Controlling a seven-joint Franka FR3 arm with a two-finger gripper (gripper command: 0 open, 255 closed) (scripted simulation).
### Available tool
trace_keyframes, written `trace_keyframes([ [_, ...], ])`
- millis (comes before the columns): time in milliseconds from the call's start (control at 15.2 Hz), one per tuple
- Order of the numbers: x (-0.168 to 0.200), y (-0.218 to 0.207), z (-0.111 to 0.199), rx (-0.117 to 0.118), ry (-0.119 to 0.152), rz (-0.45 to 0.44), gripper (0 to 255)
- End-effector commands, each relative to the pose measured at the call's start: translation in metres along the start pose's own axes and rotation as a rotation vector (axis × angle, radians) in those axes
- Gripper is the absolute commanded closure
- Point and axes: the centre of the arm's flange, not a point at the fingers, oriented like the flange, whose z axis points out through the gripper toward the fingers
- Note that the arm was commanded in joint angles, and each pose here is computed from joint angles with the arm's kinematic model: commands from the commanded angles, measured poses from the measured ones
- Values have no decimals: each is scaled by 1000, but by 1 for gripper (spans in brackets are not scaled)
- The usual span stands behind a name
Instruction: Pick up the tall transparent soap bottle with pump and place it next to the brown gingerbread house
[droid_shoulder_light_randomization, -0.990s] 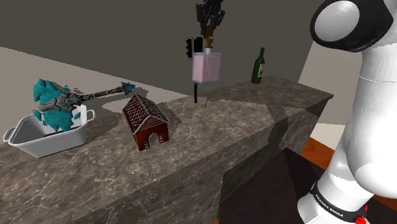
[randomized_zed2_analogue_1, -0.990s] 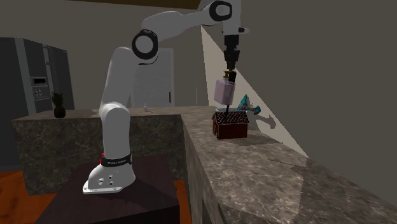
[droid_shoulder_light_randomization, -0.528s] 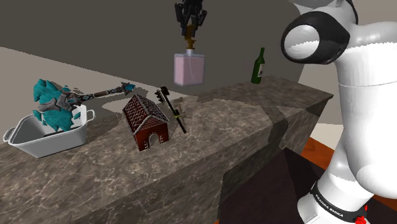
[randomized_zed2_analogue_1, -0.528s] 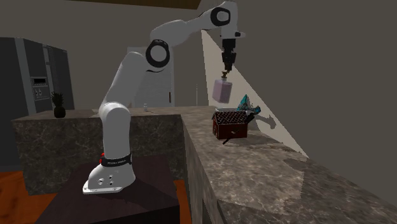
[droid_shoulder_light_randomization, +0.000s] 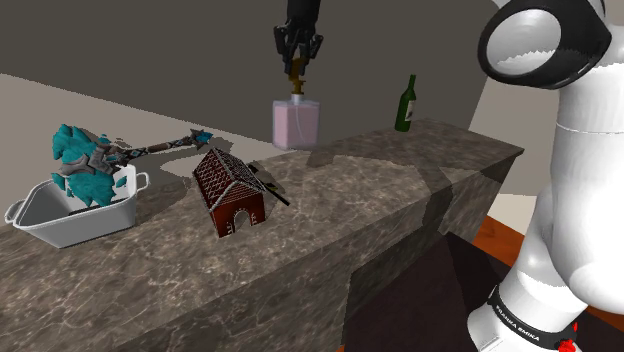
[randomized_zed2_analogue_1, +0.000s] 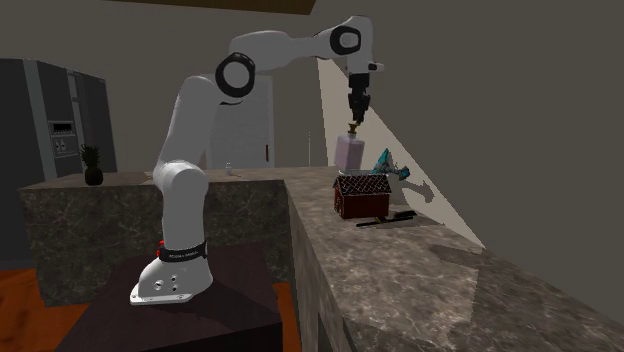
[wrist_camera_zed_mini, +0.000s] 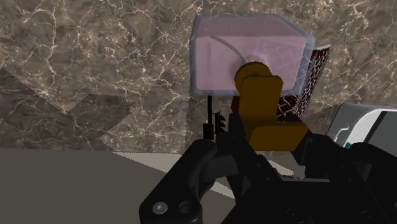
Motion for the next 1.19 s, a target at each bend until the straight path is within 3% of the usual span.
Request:
trace_keyframes([
  [0, 0, 2, 10, 0, 1, 0, 255],
  [1122, -8, 15, 99, 0, 1, 0, 255],
])
